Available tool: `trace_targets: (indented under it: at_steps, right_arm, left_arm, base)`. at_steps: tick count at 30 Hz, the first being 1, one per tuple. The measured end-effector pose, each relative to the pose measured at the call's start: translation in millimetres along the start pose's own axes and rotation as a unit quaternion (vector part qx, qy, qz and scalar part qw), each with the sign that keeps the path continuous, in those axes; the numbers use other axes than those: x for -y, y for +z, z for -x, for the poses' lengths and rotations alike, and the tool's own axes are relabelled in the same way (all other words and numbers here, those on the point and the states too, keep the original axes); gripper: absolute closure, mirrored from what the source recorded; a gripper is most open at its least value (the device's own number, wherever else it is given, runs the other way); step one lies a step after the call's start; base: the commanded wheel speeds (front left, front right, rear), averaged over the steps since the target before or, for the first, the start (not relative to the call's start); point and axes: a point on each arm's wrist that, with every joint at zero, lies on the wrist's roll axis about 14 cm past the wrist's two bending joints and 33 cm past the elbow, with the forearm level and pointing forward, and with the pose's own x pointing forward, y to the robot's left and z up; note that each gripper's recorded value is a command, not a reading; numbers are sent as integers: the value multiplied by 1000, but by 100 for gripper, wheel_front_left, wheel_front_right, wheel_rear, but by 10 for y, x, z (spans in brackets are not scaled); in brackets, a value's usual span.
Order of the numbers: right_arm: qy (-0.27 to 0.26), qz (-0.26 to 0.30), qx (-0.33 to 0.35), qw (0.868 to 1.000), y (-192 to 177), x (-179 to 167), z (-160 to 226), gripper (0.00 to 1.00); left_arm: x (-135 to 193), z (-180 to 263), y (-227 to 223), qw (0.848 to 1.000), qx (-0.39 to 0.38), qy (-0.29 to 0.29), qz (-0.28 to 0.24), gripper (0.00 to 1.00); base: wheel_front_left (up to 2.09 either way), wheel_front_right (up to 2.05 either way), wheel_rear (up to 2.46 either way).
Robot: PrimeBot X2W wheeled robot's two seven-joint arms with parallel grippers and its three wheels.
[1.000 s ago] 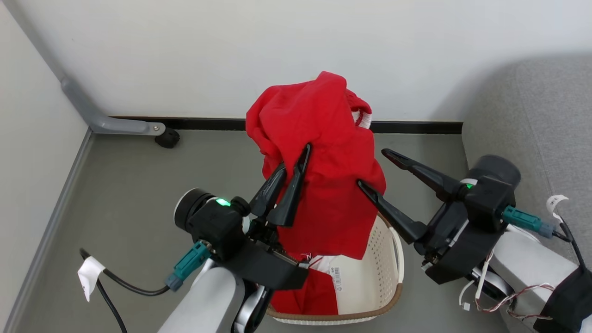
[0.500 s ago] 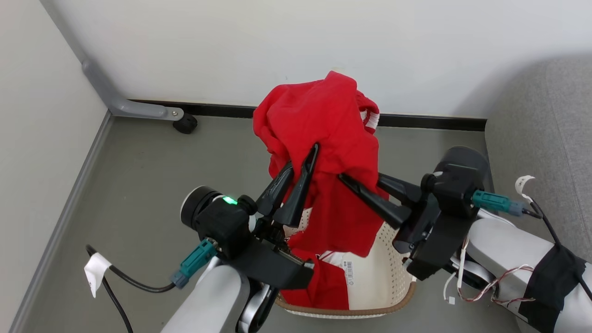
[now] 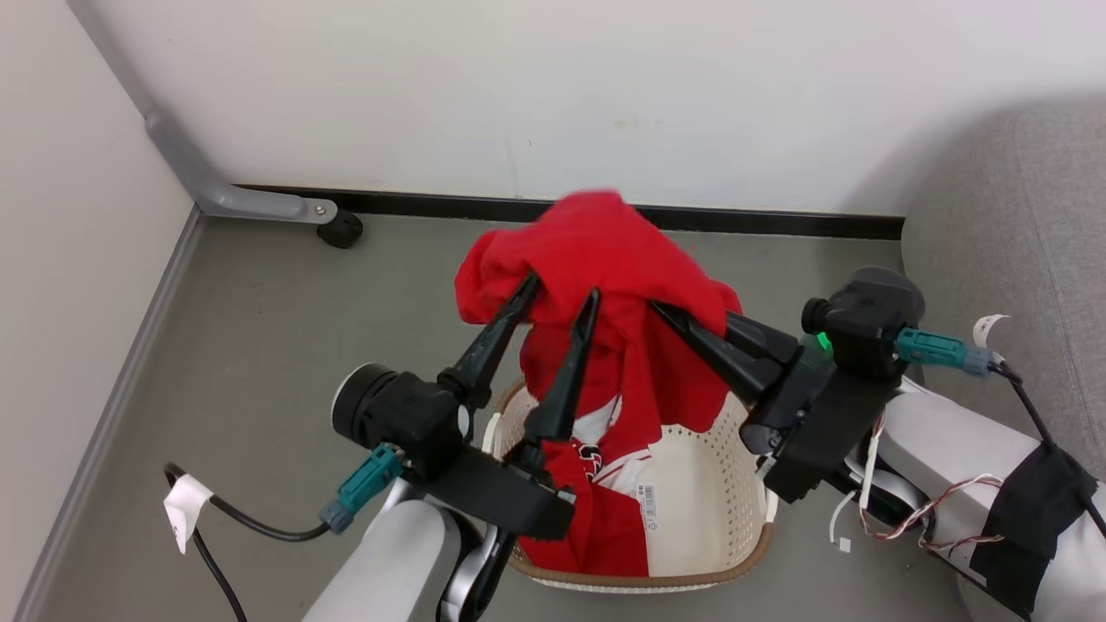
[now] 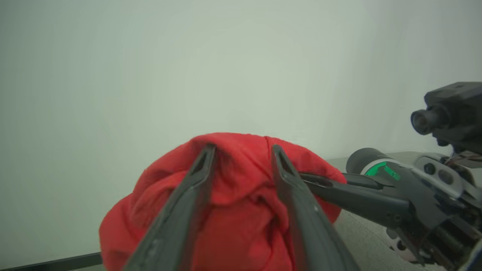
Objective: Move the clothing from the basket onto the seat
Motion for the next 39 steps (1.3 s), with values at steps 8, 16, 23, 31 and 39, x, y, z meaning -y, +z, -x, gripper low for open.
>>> trace_targets:
  at_steps: [8, 16, 23, 31, 39]
  right_arm:
    - [-18, -1, 17, 1000, 137, 124, 6, 100]
    - [-47, 1, 35, 998, 286, 266, 69, 100]
    - [-104, 2, 40, 994, 355, 526, 333, 100]
    - [-163, 10, 38, 986, 402, 748, 660, 100]
    - [-220, 13, 41, 975, 450, 874, 1051, 100]
  left_arm:
    - [-35, 21, -136, 1000, -20, 6, 2, 0]
    - [-76, 72, -338, 999, -51, 8, -7, 0]
    - [133, 53, -526, 997, -72, -26, 5, 0]
    - [511, -8, -639, 993, -83, -85, 18, 0]
    - [882, -17, -749, 985, -95, -141, 34, 0]
  base:
    - [0, 0, 0]
    - [0, 0, 0]
    - [0, 0, 0]
    - [0, 0, 0]
    - [0, 0, 0]
